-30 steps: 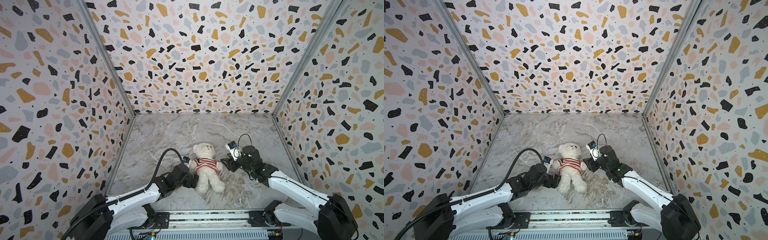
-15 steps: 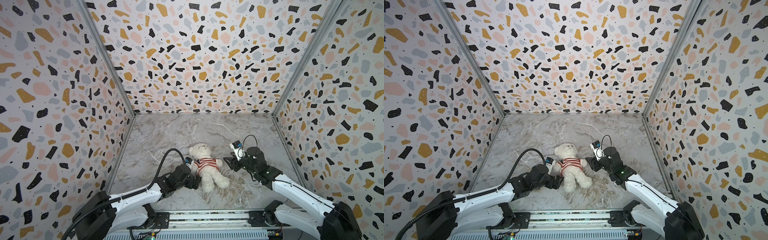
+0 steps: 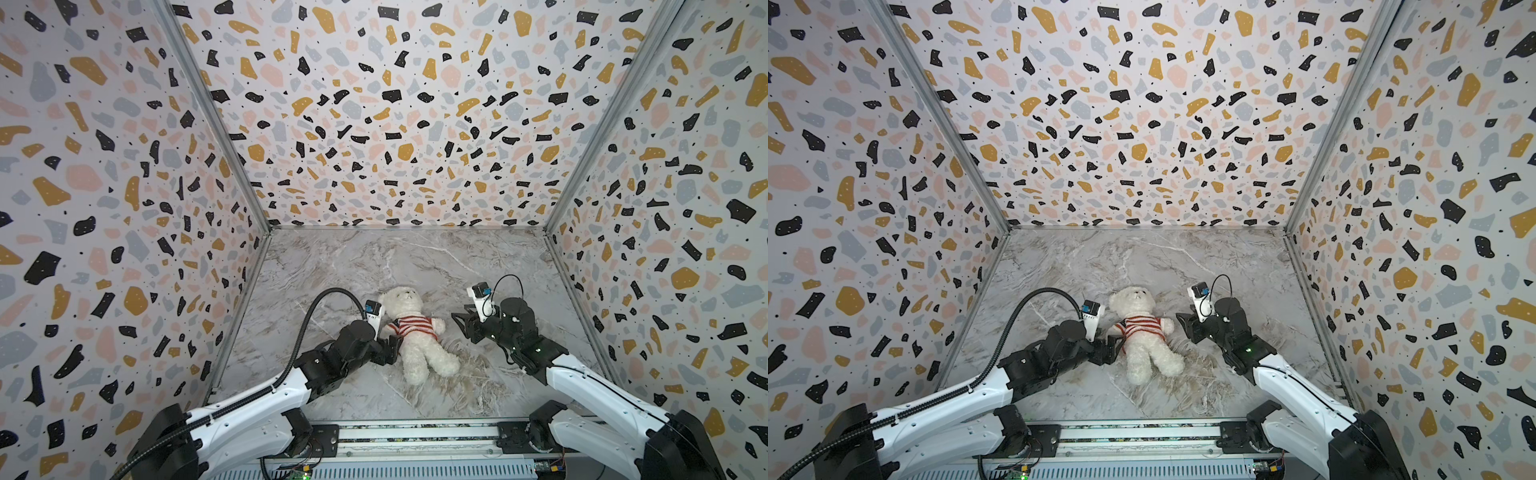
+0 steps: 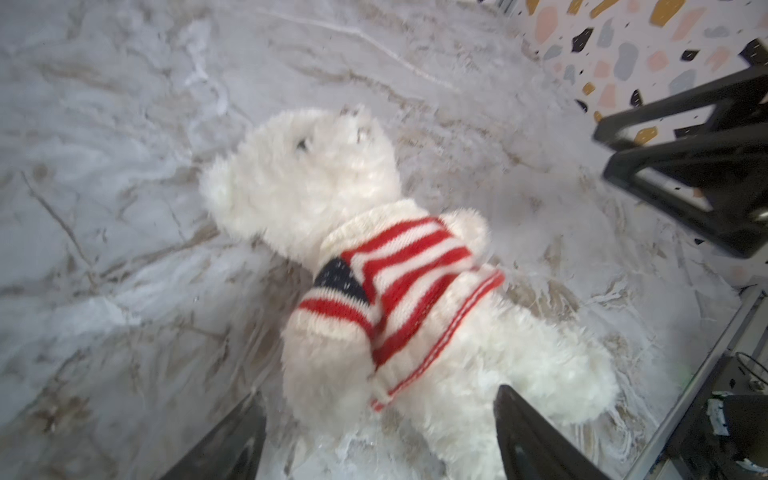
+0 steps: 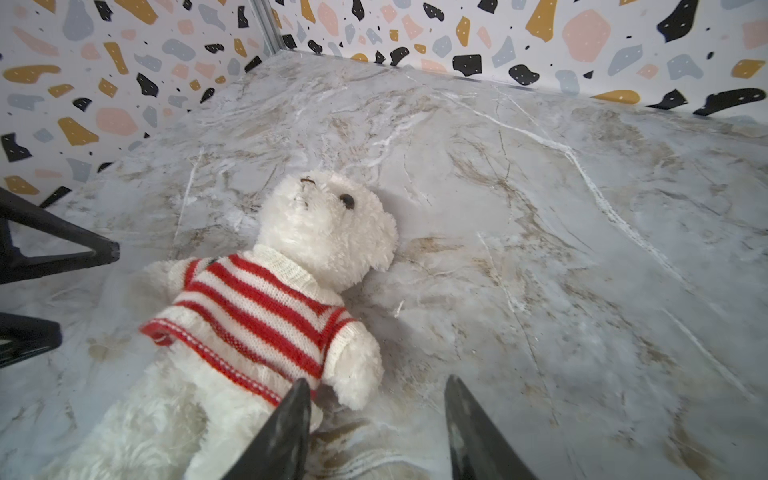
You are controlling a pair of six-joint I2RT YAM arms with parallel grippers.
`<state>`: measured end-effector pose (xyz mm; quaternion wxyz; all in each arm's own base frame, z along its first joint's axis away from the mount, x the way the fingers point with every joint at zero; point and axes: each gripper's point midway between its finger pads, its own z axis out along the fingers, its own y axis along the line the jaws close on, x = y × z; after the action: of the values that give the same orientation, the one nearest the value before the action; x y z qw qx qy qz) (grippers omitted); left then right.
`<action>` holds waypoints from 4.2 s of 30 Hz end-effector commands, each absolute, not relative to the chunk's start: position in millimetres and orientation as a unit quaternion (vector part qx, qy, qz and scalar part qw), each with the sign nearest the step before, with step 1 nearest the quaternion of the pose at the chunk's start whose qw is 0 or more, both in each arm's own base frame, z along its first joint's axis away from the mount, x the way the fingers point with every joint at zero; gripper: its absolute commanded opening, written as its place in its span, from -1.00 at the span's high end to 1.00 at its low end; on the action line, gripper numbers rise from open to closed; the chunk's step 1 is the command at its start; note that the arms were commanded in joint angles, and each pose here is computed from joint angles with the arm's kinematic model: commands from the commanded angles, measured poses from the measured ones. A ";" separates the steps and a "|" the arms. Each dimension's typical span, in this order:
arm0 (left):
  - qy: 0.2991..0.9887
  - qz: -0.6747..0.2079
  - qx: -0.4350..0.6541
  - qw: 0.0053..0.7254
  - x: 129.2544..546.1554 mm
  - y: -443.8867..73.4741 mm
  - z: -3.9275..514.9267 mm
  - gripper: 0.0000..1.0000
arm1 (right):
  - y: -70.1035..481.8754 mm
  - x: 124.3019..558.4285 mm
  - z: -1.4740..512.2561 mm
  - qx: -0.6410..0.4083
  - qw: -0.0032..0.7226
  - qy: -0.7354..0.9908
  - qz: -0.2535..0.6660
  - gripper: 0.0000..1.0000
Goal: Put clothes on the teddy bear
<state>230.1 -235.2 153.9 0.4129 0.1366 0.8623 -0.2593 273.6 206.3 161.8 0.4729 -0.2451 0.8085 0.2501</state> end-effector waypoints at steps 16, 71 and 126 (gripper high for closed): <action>0.886 -0.255 0.164 0.351 249.1 -276.6 110.5 0.45 | 289.9 252.6 138.8 -0.306 0.411 0.777 0.366 0.60; 0.806 0.025 -0.121 0.579 282.8 -68.0 162.6 -1.00 | 91.2 274.7 181.6 -0.079 0.626 0.771 0.084 -0.98; 0.710 0.175 -0.170 0.661 326.7 45.7 144.4 -1.00 | 14.1 339.3 148.7 -0.033 0.698 0.715 0.015 -0.98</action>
<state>323.9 49.7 135.0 0.6297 -0.1621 0.7273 0.2196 328.9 7.2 122.4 0.6607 -0.0121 0.7505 0.0060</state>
